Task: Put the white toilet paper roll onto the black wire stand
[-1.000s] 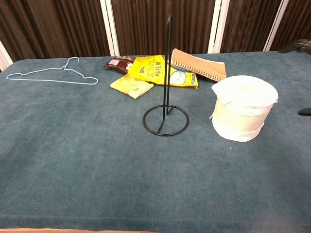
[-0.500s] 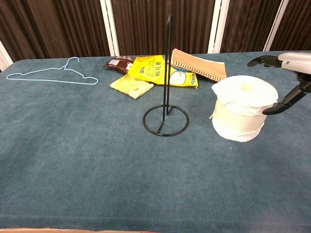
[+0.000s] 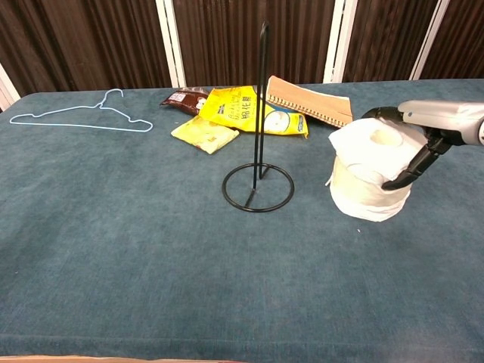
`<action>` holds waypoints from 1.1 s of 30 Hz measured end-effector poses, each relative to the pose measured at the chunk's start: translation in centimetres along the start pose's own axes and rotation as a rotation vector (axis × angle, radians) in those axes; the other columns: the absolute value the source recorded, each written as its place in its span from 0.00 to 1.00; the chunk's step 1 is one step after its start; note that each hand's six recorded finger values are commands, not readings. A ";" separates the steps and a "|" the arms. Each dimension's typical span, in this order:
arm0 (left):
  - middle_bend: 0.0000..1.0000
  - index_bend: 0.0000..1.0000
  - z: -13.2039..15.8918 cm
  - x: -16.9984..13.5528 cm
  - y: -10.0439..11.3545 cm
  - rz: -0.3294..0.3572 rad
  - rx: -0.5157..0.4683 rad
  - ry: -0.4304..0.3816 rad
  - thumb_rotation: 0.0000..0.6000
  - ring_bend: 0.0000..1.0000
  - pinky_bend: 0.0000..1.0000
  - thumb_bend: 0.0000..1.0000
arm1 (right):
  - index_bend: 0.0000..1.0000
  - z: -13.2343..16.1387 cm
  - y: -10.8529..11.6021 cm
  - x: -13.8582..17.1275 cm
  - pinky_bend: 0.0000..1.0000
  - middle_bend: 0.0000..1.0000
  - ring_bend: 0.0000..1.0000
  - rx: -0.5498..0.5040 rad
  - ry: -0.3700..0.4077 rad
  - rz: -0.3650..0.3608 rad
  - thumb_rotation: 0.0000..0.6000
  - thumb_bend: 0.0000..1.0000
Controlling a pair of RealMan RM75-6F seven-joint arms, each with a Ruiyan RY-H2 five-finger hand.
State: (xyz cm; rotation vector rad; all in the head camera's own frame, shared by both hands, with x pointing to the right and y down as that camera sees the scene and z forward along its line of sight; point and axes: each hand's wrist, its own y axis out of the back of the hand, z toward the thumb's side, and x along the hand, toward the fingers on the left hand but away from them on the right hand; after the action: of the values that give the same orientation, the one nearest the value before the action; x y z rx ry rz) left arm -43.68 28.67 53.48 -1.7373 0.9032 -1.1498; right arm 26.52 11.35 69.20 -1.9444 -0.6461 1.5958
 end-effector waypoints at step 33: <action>0.04 0.00 0.5 0.5 -0.8 -0.027 0.018 -0.005 1.00 0.01 0.09 0.38 | 0.83 5.0 15.7 8.9 0.60 0.70 0.64 -0.264 0.179 -0.296 1.00 0.28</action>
State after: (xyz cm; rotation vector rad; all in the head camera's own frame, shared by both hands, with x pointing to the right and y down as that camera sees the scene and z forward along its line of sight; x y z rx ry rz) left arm -42.96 28.66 54.24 -1.7421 0.8666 -1.1677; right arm 23.71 6.10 51.42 -2.0326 -1.0571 1.1898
